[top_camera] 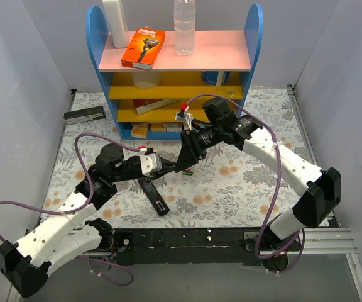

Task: Load the batteries into the remote control

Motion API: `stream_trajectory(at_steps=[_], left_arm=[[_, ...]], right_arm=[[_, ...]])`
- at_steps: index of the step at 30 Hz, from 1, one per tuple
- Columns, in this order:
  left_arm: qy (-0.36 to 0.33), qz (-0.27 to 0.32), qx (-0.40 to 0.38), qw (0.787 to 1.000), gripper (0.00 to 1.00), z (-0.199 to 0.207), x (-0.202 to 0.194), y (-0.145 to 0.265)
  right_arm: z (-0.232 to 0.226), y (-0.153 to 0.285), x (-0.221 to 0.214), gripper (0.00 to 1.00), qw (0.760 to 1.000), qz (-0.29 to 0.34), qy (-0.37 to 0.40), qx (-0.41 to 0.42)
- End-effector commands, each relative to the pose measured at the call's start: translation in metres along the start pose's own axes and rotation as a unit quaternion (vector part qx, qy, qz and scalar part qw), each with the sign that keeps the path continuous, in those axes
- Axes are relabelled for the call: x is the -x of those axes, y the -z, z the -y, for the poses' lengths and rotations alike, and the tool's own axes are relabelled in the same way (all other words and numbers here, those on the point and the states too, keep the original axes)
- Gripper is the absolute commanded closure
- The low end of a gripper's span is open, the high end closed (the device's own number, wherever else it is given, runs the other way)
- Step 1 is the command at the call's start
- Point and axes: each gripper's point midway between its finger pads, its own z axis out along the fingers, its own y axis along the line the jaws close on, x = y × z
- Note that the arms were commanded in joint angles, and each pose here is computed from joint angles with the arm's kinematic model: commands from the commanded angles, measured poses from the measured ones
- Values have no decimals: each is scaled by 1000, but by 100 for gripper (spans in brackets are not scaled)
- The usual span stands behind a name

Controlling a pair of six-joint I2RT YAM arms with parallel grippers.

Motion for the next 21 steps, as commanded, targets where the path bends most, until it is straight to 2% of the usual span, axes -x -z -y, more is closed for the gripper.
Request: stream_trajectory(at_steps=[1, 5, 6, 8, 9, 10, 14, 20, 21], left_arm=[[-25, 21, 2, 999, 100, -2, 23, 3], [-27, 23, 5, 999, 100, -3, 25, 4], [-26, 22, 5, 999, 100, -2, 24, 4], [-23, 18, 9, 1000, 96, -3, 19, 5], [-24, 17, 12, 999, 94, -3, 19, 5], [-22, 14, 14, 1000, 92, -3, 16, 5], [-2, 2, 38, 999, 58, -7, 6, 7], [46, -2, 77, 996, 51, -11, -4, 13], [76, -6, 91, 993, 40, -13, -7, 14]], right_arm=[[-7, -1, 1, 47, 1000, 0, 11, 27], [-9, -2, -1, 61, 999, -1, 15, 44], [-10, -2, -1, 71, 999, -2, 16, 45], [-8, -3, -2, 82, 999, -1, 17, 44], [-8, -2, -2, 93, 999, 0, 19, 43], [-7, -3, -3, 97, 999, 0, 19, 41], [-1, -2, -2, 99, 999, 9, 29, 21], [8, 1, 0, 99, 998, 30, 44, -16], [10, 1, 1, 99, 998, 36, 50, -25]])
